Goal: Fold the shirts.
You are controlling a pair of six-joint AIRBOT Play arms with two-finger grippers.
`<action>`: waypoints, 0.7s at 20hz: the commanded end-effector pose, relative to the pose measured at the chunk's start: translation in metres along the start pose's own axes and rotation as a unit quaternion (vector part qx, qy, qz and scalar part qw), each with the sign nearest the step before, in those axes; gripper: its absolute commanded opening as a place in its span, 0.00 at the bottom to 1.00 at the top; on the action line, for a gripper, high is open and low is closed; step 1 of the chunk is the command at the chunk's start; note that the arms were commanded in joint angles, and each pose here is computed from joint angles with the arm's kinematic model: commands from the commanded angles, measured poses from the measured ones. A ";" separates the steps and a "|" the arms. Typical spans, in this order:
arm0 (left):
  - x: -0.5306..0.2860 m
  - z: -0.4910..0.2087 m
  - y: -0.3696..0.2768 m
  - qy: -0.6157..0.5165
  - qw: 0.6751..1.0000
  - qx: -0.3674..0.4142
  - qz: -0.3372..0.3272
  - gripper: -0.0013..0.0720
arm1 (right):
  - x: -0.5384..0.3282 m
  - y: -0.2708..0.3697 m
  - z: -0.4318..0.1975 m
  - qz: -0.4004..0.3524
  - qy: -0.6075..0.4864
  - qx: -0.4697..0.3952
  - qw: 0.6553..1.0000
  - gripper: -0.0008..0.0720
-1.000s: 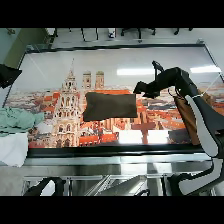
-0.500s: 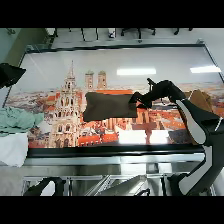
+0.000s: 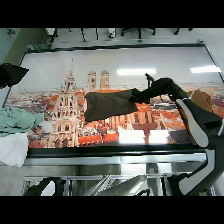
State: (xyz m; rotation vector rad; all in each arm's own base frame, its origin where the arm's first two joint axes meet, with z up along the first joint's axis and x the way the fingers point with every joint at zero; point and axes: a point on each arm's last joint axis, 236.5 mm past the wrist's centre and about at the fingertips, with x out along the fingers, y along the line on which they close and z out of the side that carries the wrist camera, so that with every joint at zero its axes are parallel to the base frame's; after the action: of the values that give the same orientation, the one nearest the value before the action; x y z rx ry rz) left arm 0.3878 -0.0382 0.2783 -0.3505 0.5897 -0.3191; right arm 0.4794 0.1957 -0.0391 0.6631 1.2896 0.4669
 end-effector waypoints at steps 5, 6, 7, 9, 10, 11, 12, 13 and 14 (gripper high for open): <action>0.000 0.000 -0.001 0.001 1.000 0.000 0.000 0.04 | -0.240 0.006 0.089 0.007 -0.246 -0.003 0.969 0.04; 0.000 0.000 -0.001 0.001 1.000 0.000 0.000 0.04 | -0.269 -0.007 0.090 0.000 -0.269 0.011 0.963 0.04; 0.000 0.000 -0.001 0.000 1.000 0.000 0.000 0.04 | -0.298 -0.023 0.089 -0.010 -0.291 0.025 0.956 0.04; 0.000 0.000 -0.001 0.001 1.000 0.000 -0.001 0.04 | -0.344 -0.053 0.080 -0.027 -0.319 0.053 0.946 0.04; 0.000 0.000 -0.001 0.001 1.000 0.000 0.000 0.04 | -0.364 -0.070 0.072 -0.038 -0.328 0.072 0.941 0.04; 0.000 0.000 -0.001 0.001 1.000 0.000 -0.001 0.04 | -0.379 -0.088 0.062 -0.053 -0.330 0.095 0.938 0.04; 0.000 0.000 -0.001 0.001 1.000 0.000 -0.001 0.04 | -0.389 -0.104 0.050 -0.070 -0.325 0.113 0.936 0.04; 0.000 -0.001 -0.001 0.001 1.000 0.000 -0.001 0.04 | -0.394 -0.120 0.035 -0.091 -0.314 0.135 0.935 0.04; 0.000 -0.001 -0.001 0.001 1.000 0.000 -0.001 0.04 | -0.396 -0.136 0.018 -0.114 -0.299 0.158 0.934 0.04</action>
State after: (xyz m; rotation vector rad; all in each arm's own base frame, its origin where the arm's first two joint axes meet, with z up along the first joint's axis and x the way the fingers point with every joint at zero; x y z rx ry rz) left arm 0.3876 -0.0384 0.2781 -0.3517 0.5912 -0.3196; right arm 0.4487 -0.1275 0.1714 0.8078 0.7554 0.0007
